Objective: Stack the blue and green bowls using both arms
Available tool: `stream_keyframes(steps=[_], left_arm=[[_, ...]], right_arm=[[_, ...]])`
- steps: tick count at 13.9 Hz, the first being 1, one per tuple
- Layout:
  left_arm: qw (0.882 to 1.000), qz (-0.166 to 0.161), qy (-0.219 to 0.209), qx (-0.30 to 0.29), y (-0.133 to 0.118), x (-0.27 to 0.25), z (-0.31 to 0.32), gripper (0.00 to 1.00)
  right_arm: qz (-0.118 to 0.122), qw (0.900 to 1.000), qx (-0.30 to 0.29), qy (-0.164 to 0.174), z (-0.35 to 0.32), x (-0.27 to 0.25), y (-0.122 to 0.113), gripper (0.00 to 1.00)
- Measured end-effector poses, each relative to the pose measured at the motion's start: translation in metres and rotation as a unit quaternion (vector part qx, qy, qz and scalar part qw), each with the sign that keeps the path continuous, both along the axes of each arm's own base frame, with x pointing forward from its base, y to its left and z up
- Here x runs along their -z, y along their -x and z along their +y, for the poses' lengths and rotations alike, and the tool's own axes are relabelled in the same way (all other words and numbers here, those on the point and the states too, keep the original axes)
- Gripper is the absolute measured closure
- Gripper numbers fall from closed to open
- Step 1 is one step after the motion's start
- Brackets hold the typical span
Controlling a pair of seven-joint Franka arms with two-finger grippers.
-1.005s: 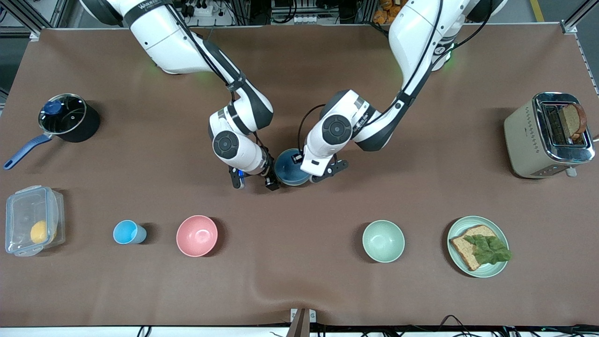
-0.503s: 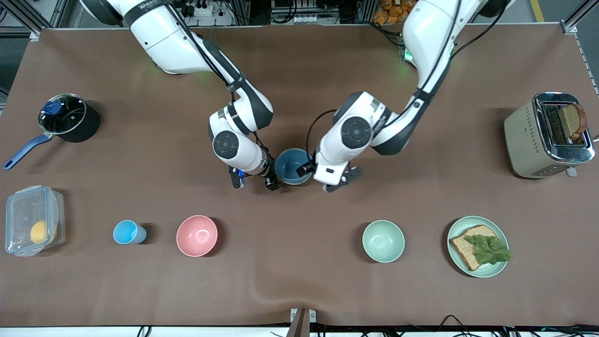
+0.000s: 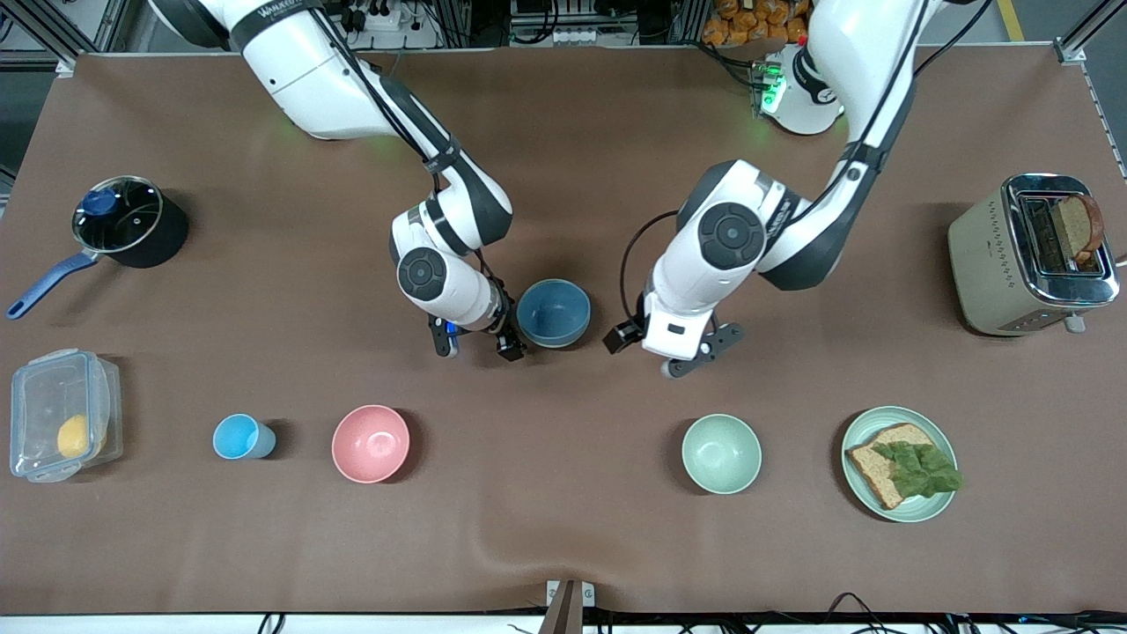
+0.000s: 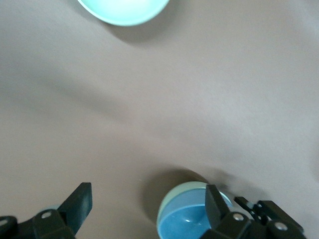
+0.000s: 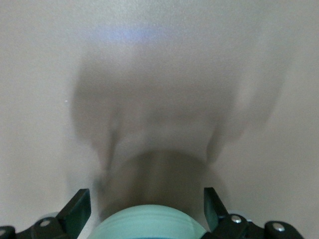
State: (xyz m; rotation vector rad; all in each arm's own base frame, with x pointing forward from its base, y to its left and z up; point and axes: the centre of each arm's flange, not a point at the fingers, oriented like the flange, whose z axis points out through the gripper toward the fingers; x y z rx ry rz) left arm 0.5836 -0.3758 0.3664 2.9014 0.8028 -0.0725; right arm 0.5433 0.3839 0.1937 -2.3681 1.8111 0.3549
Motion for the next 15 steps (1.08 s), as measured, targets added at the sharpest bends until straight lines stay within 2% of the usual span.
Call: stream_keyframes(steps=[5, 8, 12, 15], left_arm=[[0.999, -0.021, -0.016, 0.019, -0.014, -0.072, 0.061, 0.00], [0.998, -0.032, -0.026, 0.044, -0.017, -0.118, 0.107, 0.00], [0.995, -0.019, -0.043, 0.088, -0.018, -0.161, 0.162, 0.00], [0.990, -0.012, -0.057, 0.126, -0.012, -0.184, 0.190, 0.00]], right_arm=[[0.000, 1.000, -0.004, -0.003, -0.007, -0.018, -0.012, 0.00], [-0.020, 0.999, -0.025, -0.008, -0.023, -0.051, -0.028, 0.00], [-0.062, 0.994, -0.089, 0.029, -0.055, -0.112, -0.050, 0.00], [-0.075, 0.986, -0.141, 0.039, -0.084, -0.174, -0.068, 0.00]])
